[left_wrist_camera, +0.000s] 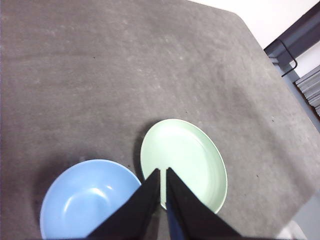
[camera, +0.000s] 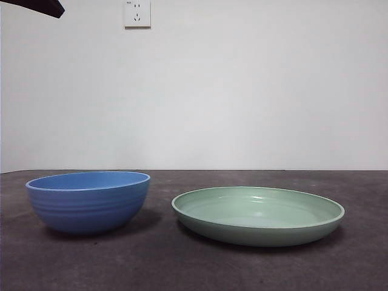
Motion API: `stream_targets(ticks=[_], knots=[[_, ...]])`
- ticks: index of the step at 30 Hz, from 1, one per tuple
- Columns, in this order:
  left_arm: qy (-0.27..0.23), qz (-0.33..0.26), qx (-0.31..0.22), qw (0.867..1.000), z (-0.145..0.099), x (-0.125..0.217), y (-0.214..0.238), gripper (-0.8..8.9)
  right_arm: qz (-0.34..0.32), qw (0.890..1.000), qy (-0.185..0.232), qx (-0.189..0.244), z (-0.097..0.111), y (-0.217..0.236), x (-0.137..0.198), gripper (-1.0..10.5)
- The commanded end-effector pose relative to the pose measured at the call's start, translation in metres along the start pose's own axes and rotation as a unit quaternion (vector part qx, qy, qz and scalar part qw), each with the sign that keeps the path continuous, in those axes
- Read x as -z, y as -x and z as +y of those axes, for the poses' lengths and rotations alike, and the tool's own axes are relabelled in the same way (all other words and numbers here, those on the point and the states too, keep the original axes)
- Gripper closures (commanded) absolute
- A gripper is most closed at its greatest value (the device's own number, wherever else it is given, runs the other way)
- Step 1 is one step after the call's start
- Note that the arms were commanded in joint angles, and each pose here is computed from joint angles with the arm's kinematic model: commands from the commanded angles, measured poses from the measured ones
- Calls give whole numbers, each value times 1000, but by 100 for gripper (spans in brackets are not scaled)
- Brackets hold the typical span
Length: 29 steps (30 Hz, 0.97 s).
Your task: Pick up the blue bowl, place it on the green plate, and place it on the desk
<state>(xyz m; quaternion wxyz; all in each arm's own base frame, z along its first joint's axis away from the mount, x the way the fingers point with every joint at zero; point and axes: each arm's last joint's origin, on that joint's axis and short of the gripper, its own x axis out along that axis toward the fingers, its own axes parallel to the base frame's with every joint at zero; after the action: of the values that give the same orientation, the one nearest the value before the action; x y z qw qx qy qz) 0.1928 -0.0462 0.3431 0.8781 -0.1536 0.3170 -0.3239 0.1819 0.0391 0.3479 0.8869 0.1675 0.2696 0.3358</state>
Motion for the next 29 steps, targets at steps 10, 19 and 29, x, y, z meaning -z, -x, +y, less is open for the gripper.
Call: stream_targets(ticks=[10,19,29], knots=[[-27,11,22,999,-11,-2,-3,350,14,999,33,-30,8,-4,-1,747],[-30,9,23,999,-11,-3,-3,148,17,999,31,-28,7,-4,0,391],[-19,12,1,1000,-9,-2,-4,158,15,999,32,-28,7,-4,-1,391]])
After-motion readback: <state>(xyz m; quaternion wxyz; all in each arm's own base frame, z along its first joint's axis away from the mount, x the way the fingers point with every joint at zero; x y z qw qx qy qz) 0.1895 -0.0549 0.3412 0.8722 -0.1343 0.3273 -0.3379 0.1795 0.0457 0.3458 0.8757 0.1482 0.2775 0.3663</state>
